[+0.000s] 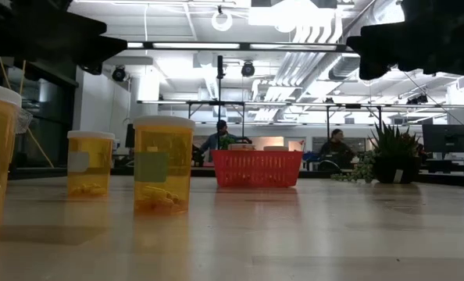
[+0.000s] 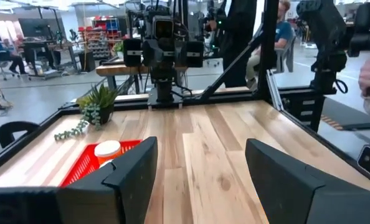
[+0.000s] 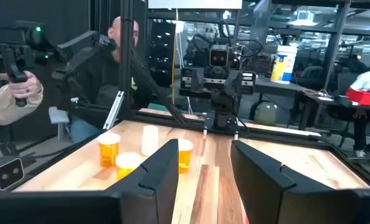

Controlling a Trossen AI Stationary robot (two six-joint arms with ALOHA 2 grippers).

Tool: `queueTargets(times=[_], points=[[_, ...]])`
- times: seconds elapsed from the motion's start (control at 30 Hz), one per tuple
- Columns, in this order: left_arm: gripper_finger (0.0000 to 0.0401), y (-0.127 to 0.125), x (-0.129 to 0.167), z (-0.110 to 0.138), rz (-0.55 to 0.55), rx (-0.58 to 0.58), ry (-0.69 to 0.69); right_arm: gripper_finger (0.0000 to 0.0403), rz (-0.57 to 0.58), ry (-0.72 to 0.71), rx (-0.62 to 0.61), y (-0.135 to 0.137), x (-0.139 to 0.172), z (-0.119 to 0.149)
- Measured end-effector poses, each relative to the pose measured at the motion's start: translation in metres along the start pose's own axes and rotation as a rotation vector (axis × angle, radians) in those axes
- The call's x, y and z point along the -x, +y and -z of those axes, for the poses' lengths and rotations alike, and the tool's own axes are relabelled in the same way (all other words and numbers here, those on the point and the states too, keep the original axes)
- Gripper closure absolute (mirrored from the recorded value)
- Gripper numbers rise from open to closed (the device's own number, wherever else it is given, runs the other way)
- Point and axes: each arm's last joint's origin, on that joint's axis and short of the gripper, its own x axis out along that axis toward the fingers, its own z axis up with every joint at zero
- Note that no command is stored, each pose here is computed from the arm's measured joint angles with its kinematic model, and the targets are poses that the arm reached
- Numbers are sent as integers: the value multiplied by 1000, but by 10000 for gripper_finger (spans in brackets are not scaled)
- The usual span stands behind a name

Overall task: Pick and place pill bottles into a basket
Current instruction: Put the orange pill bottle into the red bin

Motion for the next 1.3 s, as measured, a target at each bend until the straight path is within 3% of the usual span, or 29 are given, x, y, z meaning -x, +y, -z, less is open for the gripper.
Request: queueTargets(times=[0.1, 0.23, 0.33, 0.57, 0.73, 0.97, 1.3], points=[[97, -1, -5, 2, -4, -16, 24, 264, 1, 0, 8, 0, 0, 0], [37, -2, -16, -7, -15, 3, 73, 264, 0, 1, 2, 0, 0, 0], [7, -4, -24, -18, 35, 1, 153, 264, 1, 2, -13, 0, 0, 0], [55, -8, -39, -42, 138, 65, 353, 264, 3, 13, -18, 0, 0, 1], [77, -9, -46, -47, 134, 100, 438, 264, 4, 29, -21, 0, 0, 3], [79, -14, -53, -40, 193, 110, 491, 264, 2, 45, -24, 0, 0, 4], [84, -43, -60, -22, 231, 25, 584, 264, 1, 60, -27, 0, 0, 6]])
